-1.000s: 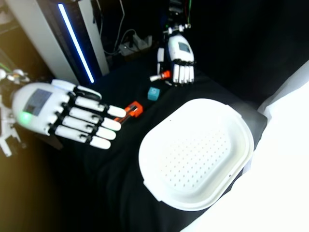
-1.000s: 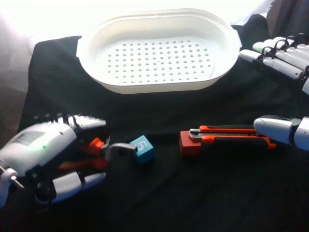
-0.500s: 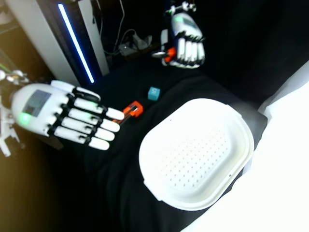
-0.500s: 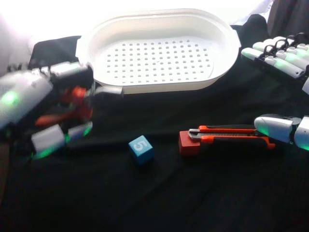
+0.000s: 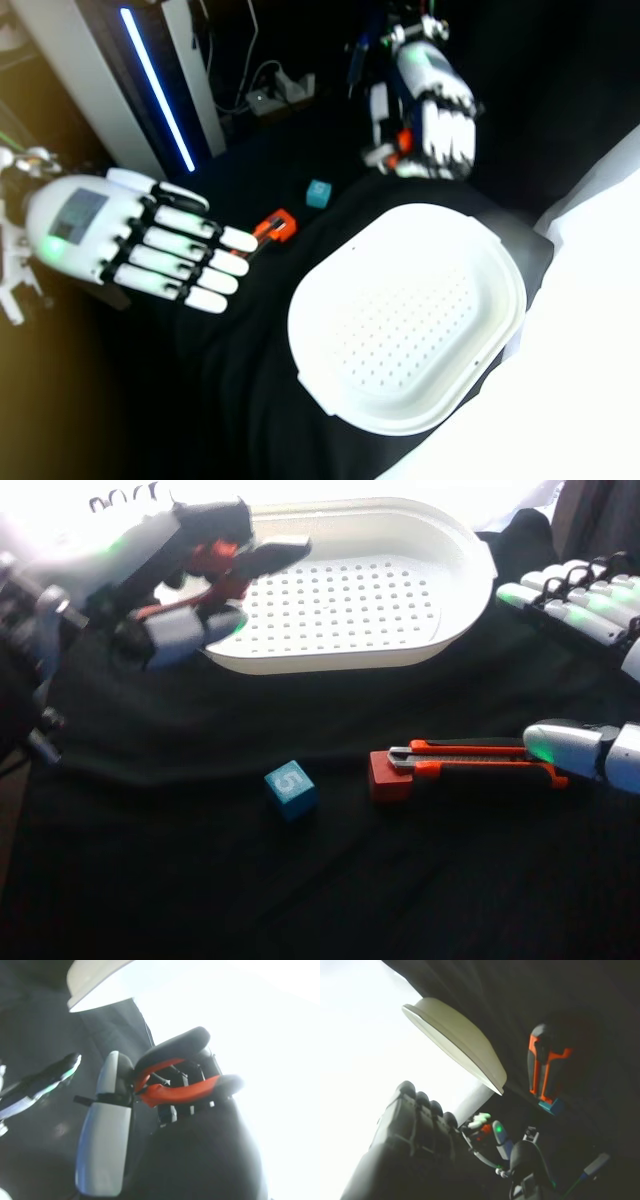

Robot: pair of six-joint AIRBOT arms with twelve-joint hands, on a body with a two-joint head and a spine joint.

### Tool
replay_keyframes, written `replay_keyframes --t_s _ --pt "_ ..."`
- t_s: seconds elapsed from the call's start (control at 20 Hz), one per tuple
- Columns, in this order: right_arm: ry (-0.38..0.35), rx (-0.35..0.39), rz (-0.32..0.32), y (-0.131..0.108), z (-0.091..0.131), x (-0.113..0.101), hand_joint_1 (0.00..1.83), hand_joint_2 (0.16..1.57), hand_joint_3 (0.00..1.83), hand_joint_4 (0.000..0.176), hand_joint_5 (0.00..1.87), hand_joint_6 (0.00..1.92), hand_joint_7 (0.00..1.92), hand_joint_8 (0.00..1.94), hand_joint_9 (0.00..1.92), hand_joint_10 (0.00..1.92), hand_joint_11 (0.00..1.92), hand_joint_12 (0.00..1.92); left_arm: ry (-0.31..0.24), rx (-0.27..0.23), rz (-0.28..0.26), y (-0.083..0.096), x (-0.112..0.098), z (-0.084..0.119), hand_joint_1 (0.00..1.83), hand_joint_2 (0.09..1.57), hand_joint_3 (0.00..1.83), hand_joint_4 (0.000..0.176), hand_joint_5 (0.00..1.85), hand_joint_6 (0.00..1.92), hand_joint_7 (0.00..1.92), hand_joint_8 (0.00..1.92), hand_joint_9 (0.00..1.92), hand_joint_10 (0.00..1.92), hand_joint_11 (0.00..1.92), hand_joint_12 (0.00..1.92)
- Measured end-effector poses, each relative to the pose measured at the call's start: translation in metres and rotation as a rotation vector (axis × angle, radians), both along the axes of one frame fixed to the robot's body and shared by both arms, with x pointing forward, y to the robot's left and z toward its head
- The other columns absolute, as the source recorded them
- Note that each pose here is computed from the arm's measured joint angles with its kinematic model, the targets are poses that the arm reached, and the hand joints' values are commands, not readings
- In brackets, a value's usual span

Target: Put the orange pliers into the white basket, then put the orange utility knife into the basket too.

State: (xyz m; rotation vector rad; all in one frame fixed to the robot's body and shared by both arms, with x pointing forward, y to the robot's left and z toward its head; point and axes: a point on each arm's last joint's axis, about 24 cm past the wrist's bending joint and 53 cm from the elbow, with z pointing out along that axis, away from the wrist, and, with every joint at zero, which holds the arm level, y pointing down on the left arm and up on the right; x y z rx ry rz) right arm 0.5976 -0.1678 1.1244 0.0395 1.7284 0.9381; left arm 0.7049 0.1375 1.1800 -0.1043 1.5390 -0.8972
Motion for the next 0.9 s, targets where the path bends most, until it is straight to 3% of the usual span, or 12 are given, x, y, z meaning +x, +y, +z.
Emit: replay_keyframes --t_s 0.05,0.1,0.3,0.4,0.45,0.5,0.6,0.7,0.75,0.8,0.85,0.9 --pt "0.002 0.002 0.001 0.001 -0.001 0.0 0.28 1.28 0.01 0.0 0.0 0.0 0.0 0.0 0.0 0.0 0.0 0.0 0.027 0.005 0.023 -0.001 0.016 -0.003 1.01 1.39 0.0 0.0 0.49 1.68 0.26 1.42 0.2 1.63 0.17 1.92" --pt "0.003 0.002 0.003 0.002 -0.002 0.0 0.27 1.27 0.0 0.0 0.0 0.0 0.0 0.0 0.0 0.0 0.0 0.0 0.041 0.024 0.033 -0.003 0.027 -0.005 1.18 1.29 0.0 0.0 0.27 1.31 0.24 1.19 0.18 1.48 0.09 1.9" --pt "0.011 -0.006 0.006 0.002 -0.005 -0.001 0.29 1.28 0.0 0.03 0.0 0.0 0.0 0.0 0.0 0.0 0.0 0.0 0.112 0.065 0.019 -0.023 0.047 -0.023 1.09 1.26 0.0 0.0 0.14 0.7 0.14 0.71 0.05 1.3 0.04 1.85" --pt "0.014 -0.004 0.0 0.001 -0.006 0.0 0.31 1.28 0.0 0.038 0.0 0.0 0.0 0.0 0.0 0.0 0.0 0.0 0.178 0.088 0.011 -0.031 0.052 -0.044 0.95 1.26 0.0 0.046 0.15 0.43 0.23 0.24 0.14 0.82 0.0 1.64" --pt "0.012 -0.005 0.0 0.0 -0.006 0.0 0.33 1.28 0.0 0.033 0.0 0.0 0.0 0.0 0.0 0.0 0.0 0.0 0.206 0.104 0.009 -0.034 0.053 -0.054 0.95 1.27 0.0 0.029 0.16 0.37 0.27 0.14 0.17 0.71 0.0 1.61" --pt "0.012 -0.005 0.0 0.0 -0.005 0.0 0.35 1.28 0.0 0.035 0.0 0.0 0.0 0.0 0.0 0.0 0.0 0.0 0.222 0.123 0.007 -0.036 0.053 -0.06 0.93 1.26 0.0 0.05 0.2 0.28 0.29 0.07 0.21 0.59 0.0 1.55" --pt "0.012 -0.006 0.001 0.0 -0.006 0.0 0.36 1.27 0.0 0.048 0.0 0.0 0.0 0.0 0.0 0.0 0.0 0.0 0.248 0.154 0.005 -0.039 0.054 -0.072 0.91 1.24 0.0 0.043 0.21 0.08 0.2 0.0 0.16 0.32 0.0 1.24" --pt "0.011 -0.006 0.003 0.001 -0.005 0.0 0.37 1.28 0.0 0.038 0.0 0.0 0.0 0.0 0.0 0.0 0.0 0.0 0.274 0.162 0.001 -0.041 0.053 -0.08 0.68 1.18 0.0 0.097 0.02 0.0 0.01 0.0 0.01 0.02 0.0 0.29" --pt "0.011 -0.006 0.002 0.001 -0.005 0.0 0.35 1.28 0.0 0.028 0.0 0.0 0.0 0.0 0.0 0.0 0.0 0.0 0.274 0.163 -0.003 -0.042 0.051 -0.08 0.66 1.14 0.0 0.088 0.0 0.0 0.0 0.0 0.0 0.0 0.0 0.06" --pt "0.011 -0.006 0.001 0.0 -0.006 0.0 0.36 1.26 0.0 0.027 0.0 0.0 0.0 0.0 0.0 0.0 0.0 0.0 0.263 0.159 -0.01 -0.043 0.047 -0.075 0.52 1.12 0.0 0.151 0.0 0.0 0.0 0.0 0.0 0.0 0.0 0.01" --pt "0.011 -0.005 0.002 0.001 -0.005 0.0 0.4 1.22 0.0 0.033 0.0 0.0 0.0 0.0 0.0 0.0 0.0 0.0 0.234 0.161 -0.015 -0.042 0.042 -0.068 0.39 1.12 0.0 0.171 0.0 0.0 0.0 0.0 0.0 0.0 0.0 0.0" --pt "0.011 -0.005 0.002 0.001 -0.005 0.0 0.43 1.21 0.0 0.025 0.0 0.0 0.0 0.0 0.0 0.0 0.0 0.0 0.207 0.164 -0.015 -0.039 0.037 -0.061 0.41 1.12 0.0 0.149 0.0 0.0 0.0 0.0 0.0 0.0 0.0 0.0"
